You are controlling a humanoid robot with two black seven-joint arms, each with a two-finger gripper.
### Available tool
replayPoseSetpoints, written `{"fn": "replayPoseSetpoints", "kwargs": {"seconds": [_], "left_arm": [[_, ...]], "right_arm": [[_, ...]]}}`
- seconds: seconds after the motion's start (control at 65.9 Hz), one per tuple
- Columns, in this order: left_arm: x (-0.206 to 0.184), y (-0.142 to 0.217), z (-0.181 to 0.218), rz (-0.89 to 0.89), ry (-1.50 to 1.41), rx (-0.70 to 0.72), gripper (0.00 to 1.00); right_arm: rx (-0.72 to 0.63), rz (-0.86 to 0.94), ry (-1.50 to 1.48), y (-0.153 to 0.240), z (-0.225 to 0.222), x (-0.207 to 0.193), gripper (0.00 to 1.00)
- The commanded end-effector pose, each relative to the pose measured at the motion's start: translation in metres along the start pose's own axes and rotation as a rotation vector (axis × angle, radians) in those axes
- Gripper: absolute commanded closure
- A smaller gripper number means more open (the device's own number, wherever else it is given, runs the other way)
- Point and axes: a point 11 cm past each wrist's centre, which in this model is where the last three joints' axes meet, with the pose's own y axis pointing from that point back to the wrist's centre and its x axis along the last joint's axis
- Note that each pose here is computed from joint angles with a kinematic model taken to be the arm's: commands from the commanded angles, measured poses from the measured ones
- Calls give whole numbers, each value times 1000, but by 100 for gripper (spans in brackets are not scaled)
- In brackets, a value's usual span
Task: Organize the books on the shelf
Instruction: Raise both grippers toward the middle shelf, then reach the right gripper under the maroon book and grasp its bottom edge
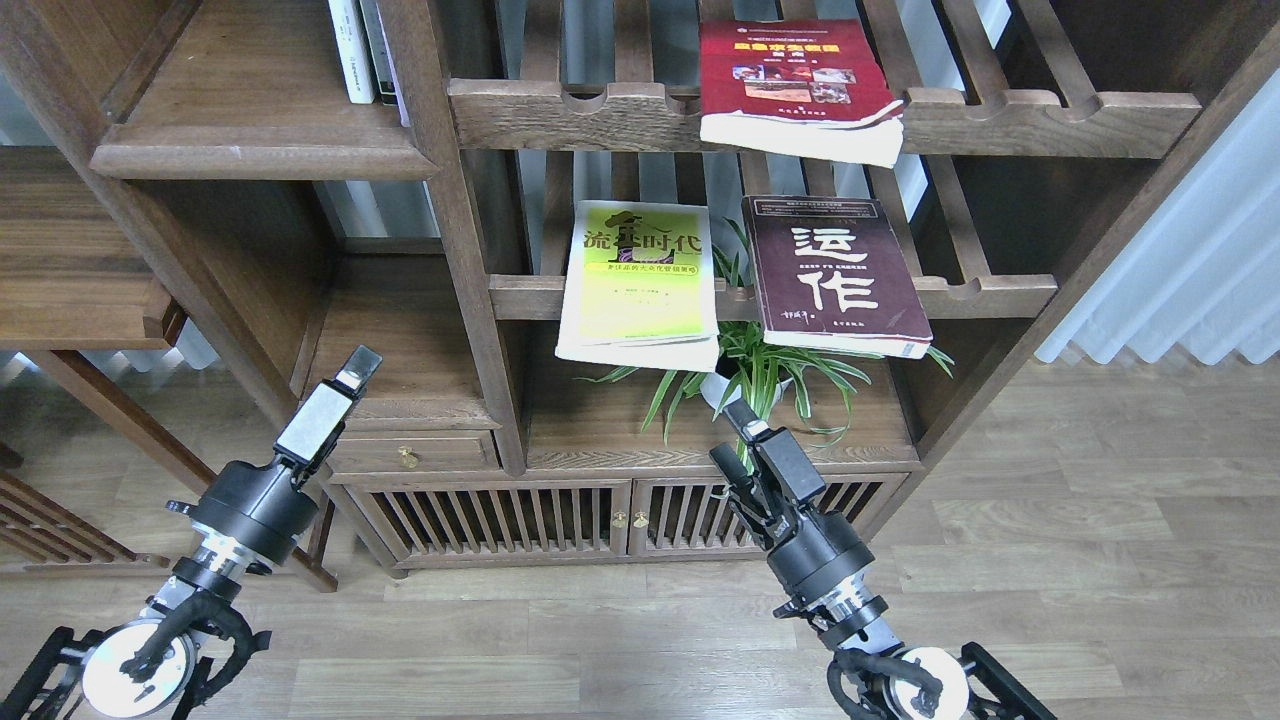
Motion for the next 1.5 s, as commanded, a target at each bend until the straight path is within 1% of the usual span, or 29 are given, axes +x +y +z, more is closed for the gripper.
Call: {"fn": "replayPoseSetpoints", "kwargs": {"seconds": [0.0,0.061,0.152,0.243,0.486,0.592,0.607,0.698,0.986,1.305,1.336,1.366,1.487], "left_arm": [[2,0,0,5,0,0,0],[3,1,0,8,1,-1,0],[3,1,1,8,-3,-1,0],[3,2,3,11,-10,1,0],[3,3,4,11,-10,-2,0],[4,4,9,15,-13,-16,0],[5,5,11,17,-16,-23,0],[6,6,14,21,-18,-28,0],[7,7,16,25,-20,-33,0],[10,11,15,36,-19,-29,0],[10,11,15,36,-19,-29,0],[10,11,15,36,-19,-29,0],[10,11,14,36,-18,-29,0]], "right_arm": [[71,12,-9,-2,-17,4,0],[160,-4,-28,-9,-31,0,0],[260,-11,-38,-11,-41,-2,0],[302,-11,-36,-12,-44,-2,0],[327,-48,-5,-34,-57,-14,0],[340,-13,15,-36,-66,-4,0],[345,10,22,-34,-68,2,0],[337,34,30,-33,-67,9,0],[341,37,78,-60,-87,0,0],[400,135,57,-67,-107,10,0],[402,147,53,-67,-107,11,1],[409,160,48,-67,-109,12,5],[420,155,44,-67,-112,10,12]]}}
